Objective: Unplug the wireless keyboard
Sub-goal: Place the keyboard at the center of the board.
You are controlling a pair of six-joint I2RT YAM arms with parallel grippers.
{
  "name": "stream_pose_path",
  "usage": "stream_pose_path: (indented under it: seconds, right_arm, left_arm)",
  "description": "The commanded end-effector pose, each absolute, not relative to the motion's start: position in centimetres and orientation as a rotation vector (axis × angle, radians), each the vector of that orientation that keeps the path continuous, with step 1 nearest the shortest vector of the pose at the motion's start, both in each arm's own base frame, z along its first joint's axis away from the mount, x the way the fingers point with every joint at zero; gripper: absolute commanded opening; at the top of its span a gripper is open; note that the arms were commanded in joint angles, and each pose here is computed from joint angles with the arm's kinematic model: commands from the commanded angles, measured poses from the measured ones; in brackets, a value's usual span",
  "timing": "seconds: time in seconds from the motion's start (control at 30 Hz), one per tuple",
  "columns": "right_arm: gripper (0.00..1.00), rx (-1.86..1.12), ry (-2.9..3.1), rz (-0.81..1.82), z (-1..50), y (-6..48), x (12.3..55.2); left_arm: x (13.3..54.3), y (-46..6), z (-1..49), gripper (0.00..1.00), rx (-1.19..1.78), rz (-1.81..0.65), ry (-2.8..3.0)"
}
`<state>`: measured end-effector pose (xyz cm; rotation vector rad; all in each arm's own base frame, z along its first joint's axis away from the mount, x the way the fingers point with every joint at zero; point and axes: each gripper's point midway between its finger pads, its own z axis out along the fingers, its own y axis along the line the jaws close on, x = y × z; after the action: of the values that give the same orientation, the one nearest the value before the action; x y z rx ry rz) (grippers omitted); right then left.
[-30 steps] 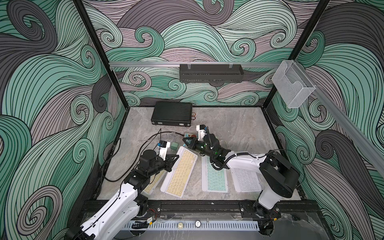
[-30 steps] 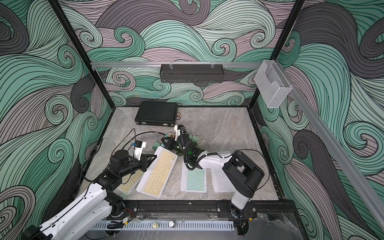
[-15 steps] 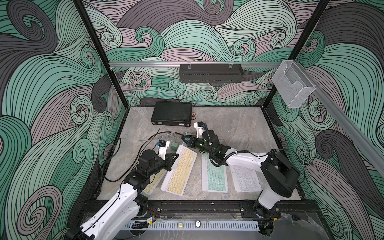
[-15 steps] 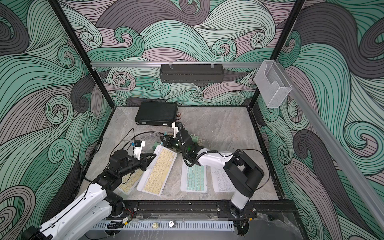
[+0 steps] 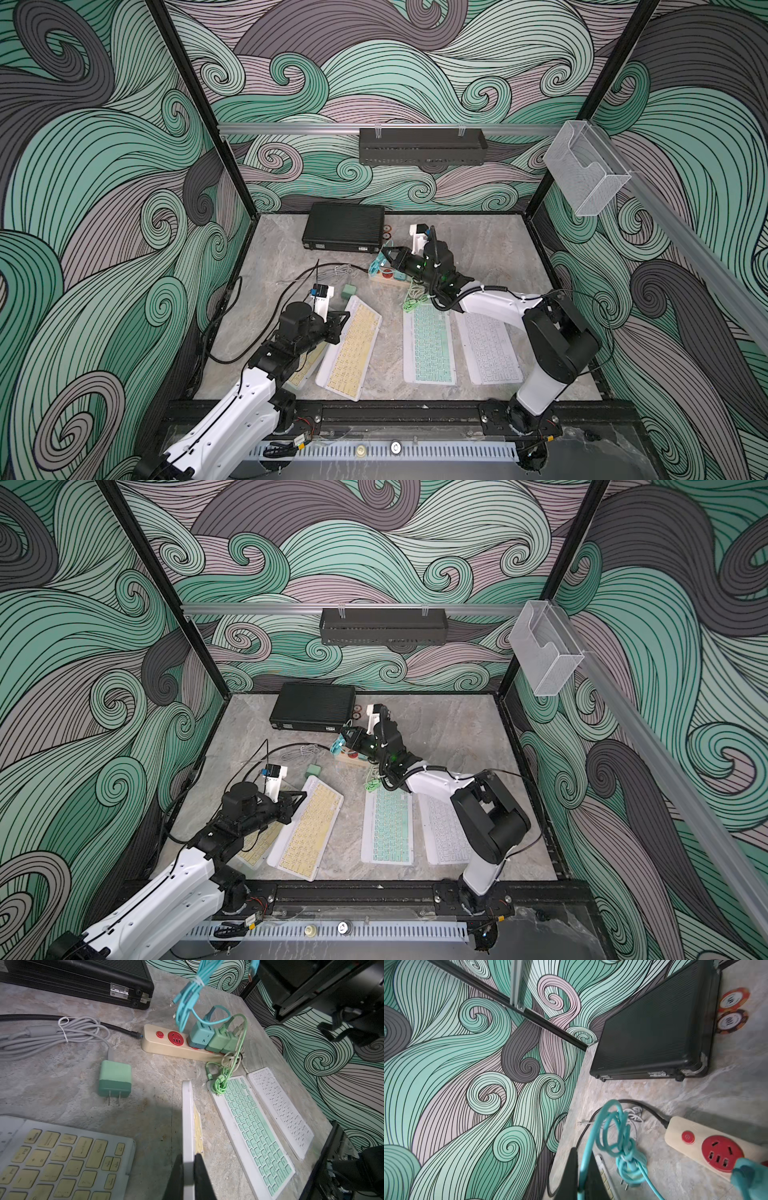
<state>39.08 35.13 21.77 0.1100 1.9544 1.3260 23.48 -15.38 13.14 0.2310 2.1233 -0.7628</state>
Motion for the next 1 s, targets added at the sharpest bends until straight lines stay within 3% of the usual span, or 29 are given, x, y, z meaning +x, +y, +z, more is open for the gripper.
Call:
stream_pose_path:
  seconds: [0.0,0.2,0.33,0.57,0.97]
  right_arm:
    - [0.00,0.065,1.910,1.403,23.4,36.9,38.5]
    - [0.00,0.055,1.914,1.290,24.1,35.6,37.9]
    - [0.00,0.040,1.906,1.147,25.1,33.9,37.3]
    - [0.00,-0.053,1.859,1.036,27.3,31.6,35.7]
    - [0.00,-0.131,1.803,1.034,29.0,31.1,34.4]
  left_arm:
    - [22.7,-14.8,11.4,0.00,0.278,-0.697,2.182]
    - [23.1,-14.2,11.4,0.00,0.238,-0.661,2.186]
    - [24.1,-12.1,12.7,0.00,0.025,-0.579,2.196]
    - [24.9,-13.0,13.0,0.00,-0.256,-0.782,2.181]
    - [24.5,-15.5,11.6,0.00,-0.285,-0.928,2.270]
